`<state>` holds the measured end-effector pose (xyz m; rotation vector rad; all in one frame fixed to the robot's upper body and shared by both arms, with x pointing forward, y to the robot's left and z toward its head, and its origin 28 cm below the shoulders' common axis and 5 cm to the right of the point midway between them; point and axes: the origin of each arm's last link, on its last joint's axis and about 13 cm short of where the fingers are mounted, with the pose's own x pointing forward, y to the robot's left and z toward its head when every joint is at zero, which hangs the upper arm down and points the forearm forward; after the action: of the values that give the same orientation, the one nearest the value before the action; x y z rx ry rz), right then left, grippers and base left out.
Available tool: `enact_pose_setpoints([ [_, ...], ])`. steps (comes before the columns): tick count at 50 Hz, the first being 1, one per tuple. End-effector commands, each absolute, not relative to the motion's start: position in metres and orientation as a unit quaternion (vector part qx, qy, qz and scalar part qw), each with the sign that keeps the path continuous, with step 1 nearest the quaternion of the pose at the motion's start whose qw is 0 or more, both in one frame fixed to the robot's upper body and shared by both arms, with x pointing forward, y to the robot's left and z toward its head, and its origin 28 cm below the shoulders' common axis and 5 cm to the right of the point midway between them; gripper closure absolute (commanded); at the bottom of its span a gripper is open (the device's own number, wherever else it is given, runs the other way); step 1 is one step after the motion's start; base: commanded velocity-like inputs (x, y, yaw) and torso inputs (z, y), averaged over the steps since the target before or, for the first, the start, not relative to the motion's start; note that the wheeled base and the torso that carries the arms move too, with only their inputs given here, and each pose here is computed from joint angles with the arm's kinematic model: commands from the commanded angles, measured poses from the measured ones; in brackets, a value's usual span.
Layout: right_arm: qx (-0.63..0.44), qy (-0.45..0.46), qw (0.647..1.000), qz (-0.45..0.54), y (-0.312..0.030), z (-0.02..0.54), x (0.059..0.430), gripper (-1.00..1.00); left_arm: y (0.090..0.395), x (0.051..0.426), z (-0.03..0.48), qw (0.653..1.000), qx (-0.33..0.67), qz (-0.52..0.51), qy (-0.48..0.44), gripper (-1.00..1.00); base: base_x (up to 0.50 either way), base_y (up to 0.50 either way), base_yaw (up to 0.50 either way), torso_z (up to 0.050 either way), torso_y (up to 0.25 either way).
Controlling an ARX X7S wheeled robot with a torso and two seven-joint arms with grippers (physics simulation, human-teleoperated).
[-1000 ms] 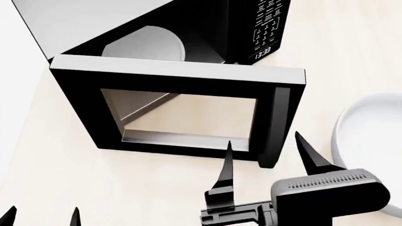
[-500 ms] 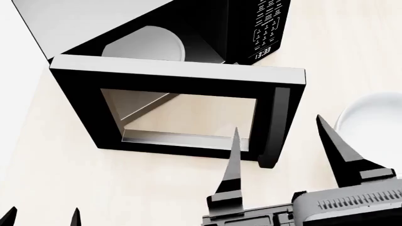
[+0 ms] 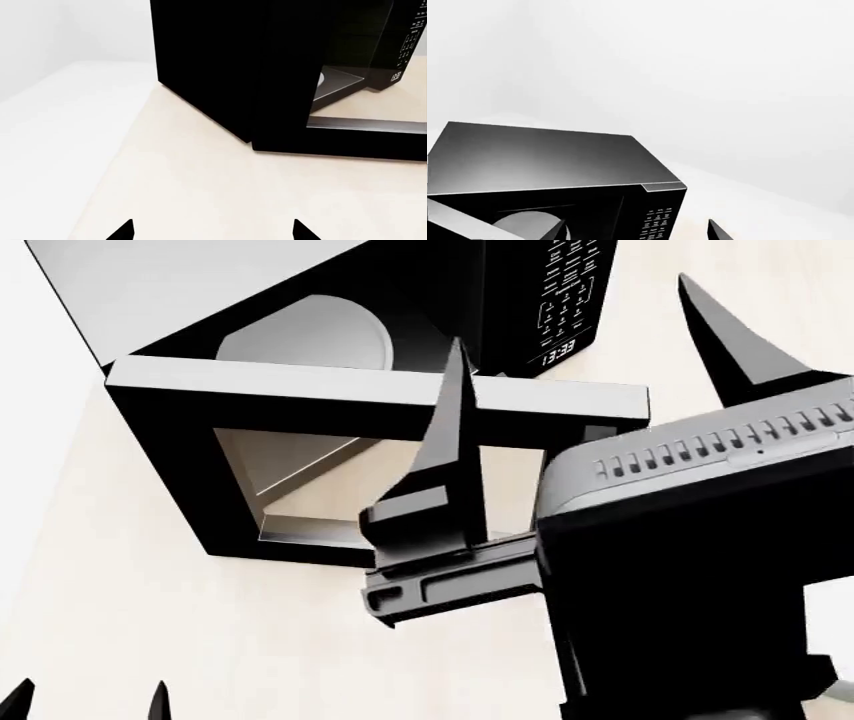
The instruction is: Open the microwave.
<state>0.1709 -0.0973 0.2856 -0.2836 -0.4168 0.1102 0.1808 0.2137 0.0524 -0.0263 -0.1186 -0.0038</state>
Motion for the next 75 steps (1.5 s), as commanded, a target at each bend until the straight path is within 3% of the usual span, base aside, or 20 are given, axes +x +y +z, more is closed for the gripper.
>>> enact_pose_setpoints([
  [1,-0.179,-0.187,0.966,0.015,-0.097,0.323,0.183,-1.00,0.214,0.181,0.053,0.998,-0.014,-0.002,-0.060,-1.00,0.00,0.00,0.00,0.000,0.000],
  [15,-0.194,-0.142,0.971,-0.006,-0.096,0.354,0.220,-1.00,0.215,0.182,0.053,0.998,-0.015,-0.002,-0.061,-1.00,0.00,0.00,0.00,0.000,0.000],
  [33,-0.151,0.021,0.988,-0.023,-0.100,0.367,0.281,-1.00,0.215,0.181,0.054,0.998,-0.018,-0.004,-0.061,-1.00,0.00,0.00,0.00,0.000,0.000],
  [45,-0.129,0.070,0.988,-0.037,-0.102,0.361,0.311,-1.00,0.215,0.181,0.054,0.998,-0.020,-0.003,-0.061,-1.00,0.00,0.00,0.00,0.000,0.000],
  [75,-0.142,0.133,0.981,-0.025,-0.097,0.351,0.327,-1.00,0.216,0.181,0.055,0.998,-0.022,-0.004,-0.063,-1.00,0.00,0.00,0.00,0.000,0.000],
])
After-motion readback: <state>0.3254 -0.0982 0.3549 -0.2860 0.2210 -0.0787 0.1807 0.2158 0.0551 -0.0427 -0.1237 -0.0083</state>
